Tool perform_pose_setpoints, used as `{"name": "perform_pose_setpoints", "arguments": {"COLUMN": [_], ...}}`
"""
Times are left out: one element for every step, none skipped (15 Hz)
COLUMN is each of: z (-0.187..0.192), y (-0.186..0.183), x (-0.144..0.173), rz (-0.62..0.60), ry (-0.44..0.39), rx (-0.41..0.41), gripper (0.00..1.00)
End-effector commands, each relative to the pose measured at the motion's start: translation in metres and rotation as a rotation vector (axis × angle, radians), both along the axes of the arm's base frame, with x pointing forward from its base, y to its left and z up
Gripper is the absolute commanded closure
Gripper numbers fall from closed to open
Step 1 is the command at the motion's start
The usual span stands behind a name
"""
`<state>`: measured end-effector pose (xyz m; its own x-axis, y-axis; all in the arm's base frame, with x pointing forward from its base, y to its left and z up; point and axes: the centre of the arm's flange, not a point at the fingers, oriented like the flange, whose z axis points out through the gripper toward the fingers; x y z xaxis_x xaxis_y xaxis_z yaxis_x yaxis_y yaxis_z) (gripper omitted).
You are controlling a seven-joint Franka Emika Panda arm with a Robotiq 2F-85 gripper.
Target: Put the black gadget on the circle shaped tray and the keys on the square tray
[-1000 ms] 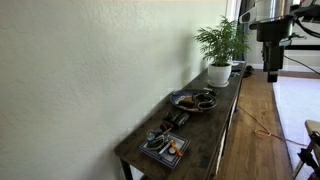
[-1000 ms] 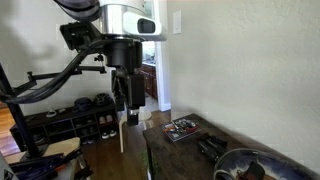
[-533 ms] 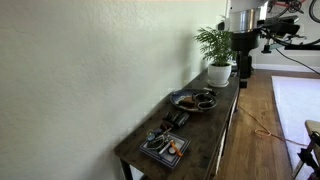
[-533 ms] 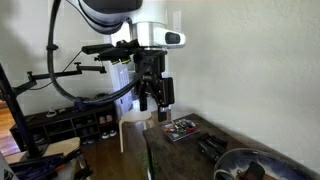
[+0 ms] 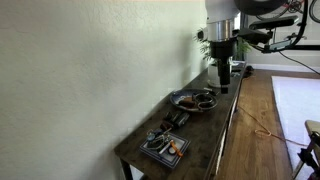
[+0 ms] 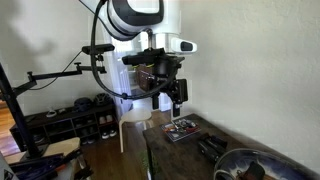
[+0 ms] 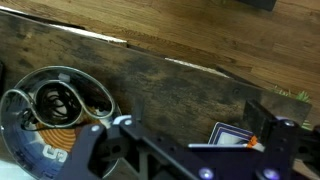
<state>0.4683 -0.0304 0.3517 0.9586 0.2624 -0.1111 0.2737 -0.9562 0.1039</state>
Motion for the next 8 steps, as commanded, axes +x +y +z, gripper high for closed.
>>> {"name": "perform_pose_setpoints", "arguments": {"z": [-0.0001, 0.0001, 0.0003, 0.0004, 0.0004, -0.0009, -0.003, -0.0039], "y": [0.0006, 0.0006, 0.0006, 0.0006, 0.0006, 0.001, 0.0013, 0.0016], "x": [0.0014, 0.002, 0.0022, 0.0023, 0.0023, 0.004, 0.008, 0.0109], "rz": [0.001, 0.001, 0.001, 0.001, 0.001, 0.002, -0.003, -0.003], "ry": [0.0, -0.001, -0.001, -0.001, -0.002, -0.006, -0.018, -0.023], "rx": [0.0, 0.0, 0.0, 0.0, 0.0, 0.001, -0.002, 0.001], "gripper": [0.0, 0.0, 0.0, 0.0, 0.0, 0.0, 0.0, 0.0]}}
